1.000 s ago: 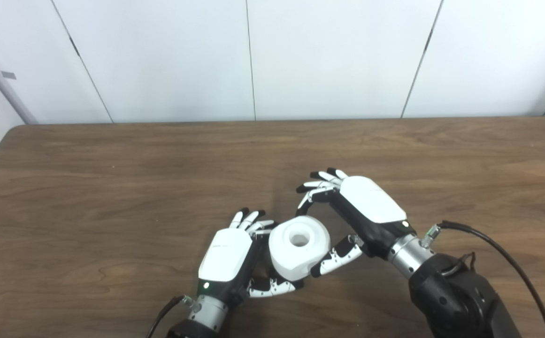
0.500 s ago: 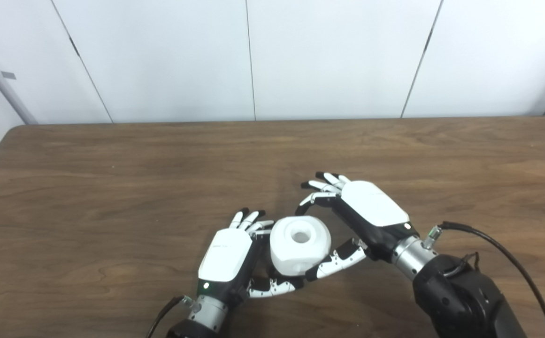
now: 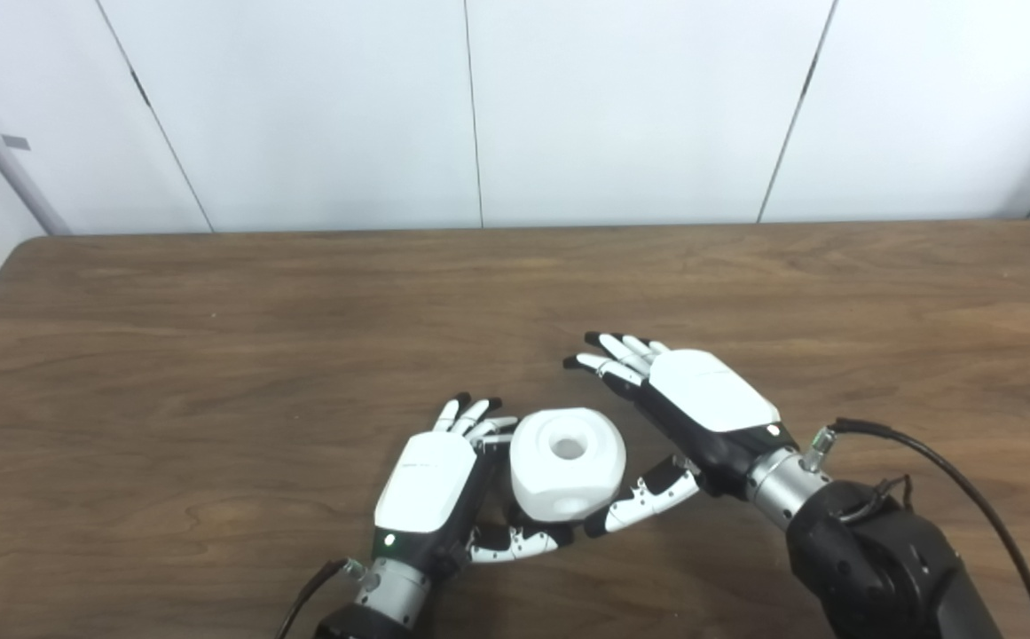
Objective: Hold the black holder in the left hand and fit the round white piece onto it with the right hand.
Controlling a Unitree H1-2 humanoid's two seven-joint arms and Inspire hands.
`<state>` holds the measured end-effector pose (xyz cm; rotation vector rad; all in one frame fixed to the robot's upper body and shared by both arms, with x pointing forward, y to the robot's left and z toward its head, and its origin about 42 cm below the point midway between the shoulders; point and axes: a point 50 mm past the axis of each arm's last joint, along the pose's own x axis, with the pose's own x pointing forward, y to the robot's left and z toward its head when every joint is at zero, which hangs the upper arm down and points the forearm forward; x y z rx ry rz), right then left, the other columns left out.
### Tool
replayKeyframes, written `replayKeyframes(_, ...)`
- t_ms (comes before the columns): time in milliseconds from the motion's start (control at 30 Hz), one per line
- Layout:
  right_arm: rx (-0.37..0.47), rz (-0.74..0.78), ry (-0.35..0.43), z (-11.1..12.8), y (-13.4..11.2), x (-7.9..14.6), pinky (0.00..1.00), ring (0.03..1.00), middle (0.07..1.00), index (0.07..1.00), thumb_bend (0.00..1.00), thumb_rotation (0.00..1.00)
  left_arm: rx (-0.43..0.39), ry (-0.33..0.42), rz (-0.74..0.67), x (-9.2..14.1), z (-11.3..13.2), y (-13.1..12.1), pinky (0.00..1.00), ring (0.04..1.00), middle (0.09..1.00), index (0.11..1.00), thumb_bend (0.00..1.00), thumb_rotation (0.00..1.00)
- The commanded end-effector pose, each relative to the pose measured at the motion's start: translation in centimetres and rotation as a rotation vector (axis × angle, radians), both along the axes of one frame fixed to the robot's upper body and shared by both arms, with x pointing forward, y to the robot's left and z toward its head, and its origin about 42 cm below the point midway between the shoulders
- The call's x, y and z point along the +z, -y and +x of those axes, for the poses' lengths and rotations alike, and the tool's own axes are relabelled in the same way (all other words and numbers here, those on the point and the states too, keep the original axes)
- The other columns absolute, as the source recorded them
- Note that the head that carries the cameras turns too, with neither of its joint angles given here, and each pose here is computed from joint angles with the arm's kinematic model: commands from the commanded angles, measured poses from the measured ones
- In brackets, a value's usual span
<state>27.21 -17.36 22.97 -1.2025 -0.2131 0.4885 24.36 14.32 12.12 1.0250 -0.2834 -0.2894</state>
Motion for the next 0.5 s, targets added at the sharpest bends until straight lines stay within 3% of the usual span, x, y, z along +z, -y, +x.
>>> replayKeyframes(0, -0.006, 0.016, 0.068, -0.1, 0.2, 1.7, 1.0, 1.0, 1.0, 0.911, 1.0, 0.44, -0.01, -0.006, 0.034, -0.3, 0.0, -0.1, 1.0, 0.92, 0.794, 0.484, 0.52, 0.05)
replayKeyframes(467, -0.077, 0.013, 0.062, -1.6, 2.6, 2.1, 1.0, 1.0, 1.0, 0.891, 1.0, 0.43, 0.004, -0.023, 0.028, -0.3, 0.2, -0.7, 1.0, 0.919, 0.791, 0.484, 0.52, 0.05)
